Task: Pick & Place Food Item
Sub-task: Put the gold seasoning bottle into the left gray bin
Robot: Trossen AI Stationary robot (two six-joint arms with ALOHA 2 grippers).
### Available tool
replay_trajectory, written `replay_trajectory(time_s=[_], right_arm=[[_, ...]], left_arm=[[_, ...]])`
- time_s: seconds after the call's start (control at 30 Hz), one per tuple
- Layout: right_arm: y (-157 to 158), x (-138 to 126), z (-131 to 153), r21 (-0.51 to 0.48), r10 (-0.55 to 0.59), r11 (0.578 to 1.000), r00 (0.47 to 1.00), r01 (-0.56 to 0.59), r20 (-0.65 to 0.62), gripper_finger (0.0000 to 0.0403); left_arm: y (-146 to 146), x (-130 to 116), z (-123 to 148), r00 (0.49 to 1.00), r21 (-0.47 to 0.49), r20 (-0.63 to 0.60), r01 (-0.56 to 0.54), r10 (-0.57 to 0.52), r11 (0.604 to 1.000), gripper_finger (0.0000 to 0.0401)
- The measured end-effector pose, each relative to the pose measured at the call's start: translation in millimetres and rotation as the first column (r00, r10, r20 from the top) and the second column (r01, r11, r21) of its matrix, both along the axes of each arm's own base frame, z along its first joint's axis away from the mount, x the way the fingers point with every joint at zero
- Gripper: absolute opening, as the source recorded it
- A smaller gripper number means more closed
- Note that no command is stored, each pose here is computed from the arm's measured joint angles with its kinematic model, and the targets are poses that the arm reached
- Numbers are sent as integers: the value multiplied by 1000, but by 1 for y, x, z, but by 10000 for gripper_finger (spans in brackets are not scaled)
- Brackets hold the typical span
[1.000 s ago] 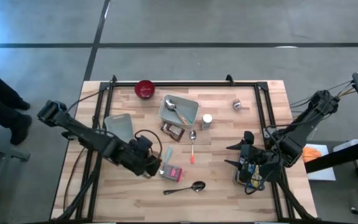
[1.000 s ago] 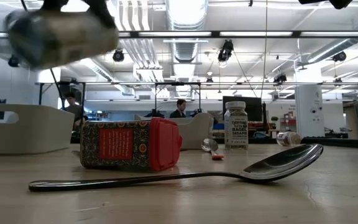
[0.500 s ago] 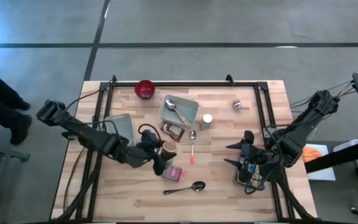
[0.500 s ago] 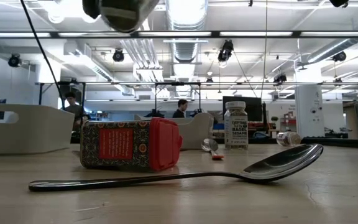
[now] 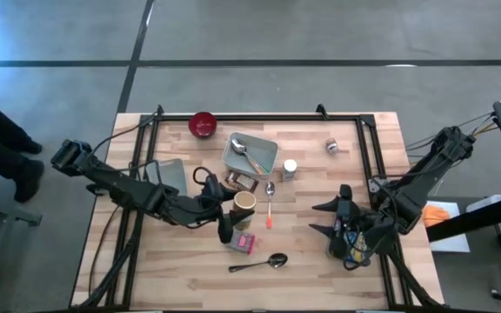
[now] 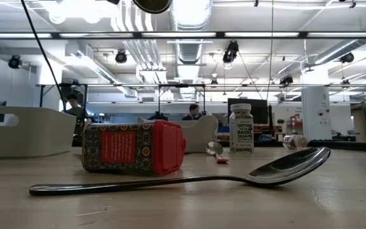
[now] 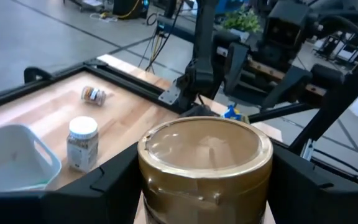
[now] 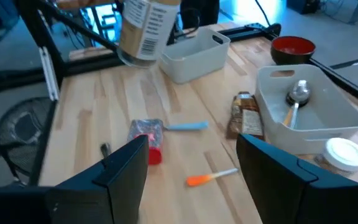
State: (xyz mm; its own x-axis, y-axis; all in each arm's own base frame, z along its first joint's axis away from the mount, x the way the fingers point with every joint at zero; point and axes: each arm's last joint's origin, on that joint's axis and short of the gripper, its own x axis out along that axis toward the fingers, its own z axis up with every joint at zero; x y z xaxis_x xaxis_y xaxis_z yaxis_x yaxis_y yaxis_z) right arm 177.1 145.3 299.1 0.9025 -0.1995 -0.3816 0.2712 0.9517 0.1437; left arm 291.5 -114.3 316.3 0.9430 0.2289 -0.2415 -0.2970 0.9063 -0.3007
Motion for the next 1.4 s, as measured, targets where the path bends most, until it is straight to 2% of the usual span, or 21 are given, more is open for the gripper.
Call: replay_trajectory(time_s=[0.13, 0.3, 0.47, 0.63, 0.77, 0.97, 1.1, 1.23, 1.4], right_arm=[[3, 11, -5, 4, -21, 1000, 1000, 21, 7, 267], [5, 28, -14, -54, -36, 998, 999, 36, -2, 343], [15, 46, -10, -99, 7, 995, 996, 2, 91, 393], [25, 59, -2, -182, 56, 983, 978, -19, 201, 398], [27, 68, 0, -218, 3, 974, 963, 58, 269, 398], [24, 80, -8, -248, -60, 960, 961, 130, 270, 398], [23, 89, -17, -206, -88, 968, 960, 145, 266, 398], [17, 102, -19, -140, -11, 989, 955, 55, 297, 398], [5, 119, -25, -112, 54, 993, 948, -20, 314, 398]], left_arm=[[1, 1, 2, 1000, 16, 13, 3, -3, 1000, 264], [1, 1, 3, 1000, 18, 20, 1, -2, 1000, 264], [1, 4, 6, 998, 48, 54, 21, -24, 999, 264], [-1, 5, 9, 994, 80, 68, 75, -81, 994, 264], [-1, 5, 11, 993, 100, 80, 78, -87, 992, 264], [1, 7, 9, 985, 112, 128, 101, -115, 989, 264], [4, 8, 5, 981, 113, 141, 121, -136, 986, 264], [8, 9, 2, 978, 123, 141, 136, -153, 983, 264], [9, 10, 1, 970, 145, 143, 174, -194, 974, 264]])
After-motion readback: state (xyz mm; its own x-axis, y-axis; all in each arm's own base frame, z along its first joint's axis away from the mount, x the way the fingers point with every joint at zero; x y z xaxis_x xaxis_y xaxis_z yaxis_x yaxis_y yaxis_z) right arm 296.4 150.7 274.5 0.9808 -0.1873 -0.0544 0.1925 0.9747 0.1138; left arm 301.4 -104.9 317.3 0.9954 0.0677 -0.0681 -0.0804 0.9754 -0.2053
